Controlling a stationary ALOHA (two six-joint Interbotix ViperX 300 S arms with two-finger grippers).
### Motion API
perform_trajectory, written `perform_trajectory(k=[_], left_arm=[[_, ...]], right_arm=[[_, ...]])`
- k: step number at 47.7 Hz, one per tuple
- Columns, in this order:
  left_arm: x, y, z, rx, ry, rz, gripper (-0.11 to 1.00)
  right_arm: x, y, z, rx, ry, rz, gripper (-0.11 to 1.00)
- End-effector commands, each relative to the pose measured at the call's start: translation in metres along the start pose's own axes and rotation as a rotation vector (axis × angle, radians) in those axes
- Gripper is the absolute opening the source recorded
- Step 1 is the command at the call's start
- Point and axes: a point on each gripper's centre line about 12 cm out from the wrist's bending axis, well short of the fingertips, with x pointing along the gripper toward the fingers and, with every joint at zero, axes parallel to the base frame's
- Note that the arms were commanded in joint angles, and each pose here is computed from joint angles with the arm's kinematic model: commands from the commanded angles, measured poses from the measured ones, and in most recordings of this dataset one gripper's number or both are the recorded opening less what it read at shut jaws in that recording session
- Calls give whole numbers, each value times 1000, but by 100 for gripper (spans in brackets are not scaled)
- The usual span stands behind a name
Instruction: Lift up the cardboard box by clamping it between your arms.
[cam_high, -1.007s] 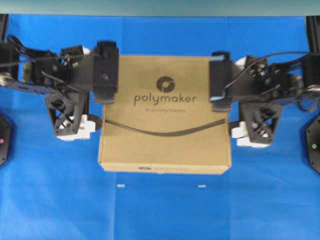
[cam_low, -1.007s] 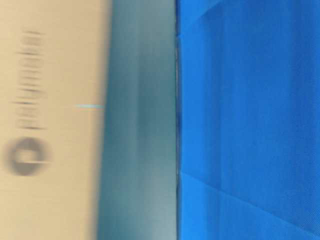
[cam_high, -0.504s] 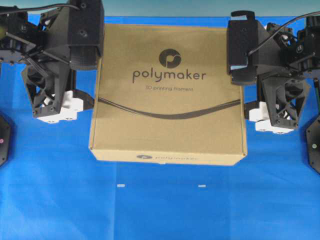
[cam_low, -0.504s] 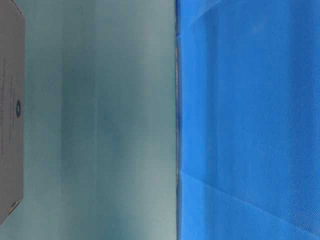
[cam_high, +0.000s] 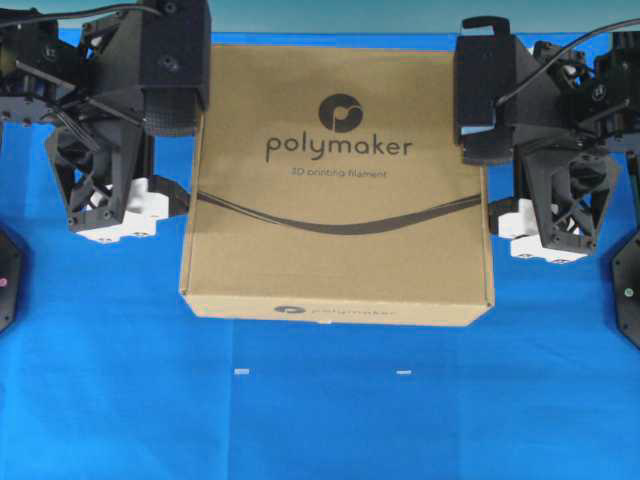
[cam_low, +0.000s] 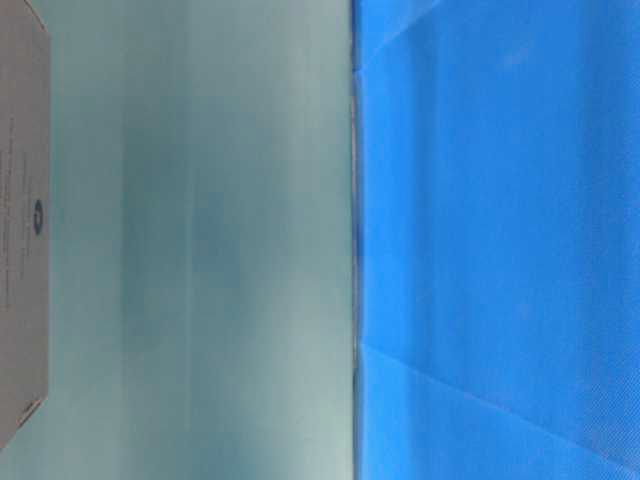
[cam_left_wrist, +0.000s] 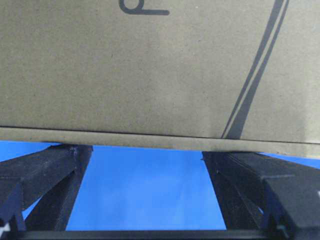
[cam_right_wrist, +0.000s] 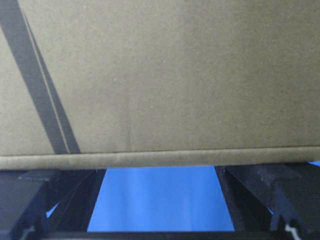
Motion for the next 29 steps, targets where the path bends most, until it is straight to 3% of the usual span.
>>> perform_trajectory(k=[1, 29], left_arm=[[12, -2, 11, -11, -50, -5, 88], [100, -8, -52, -9, 18, -11, 88]], right_arm=[[12, -5, 9, 30, -63, -8, 99], [106, -2, -38, 32, -40, -3, 99]])
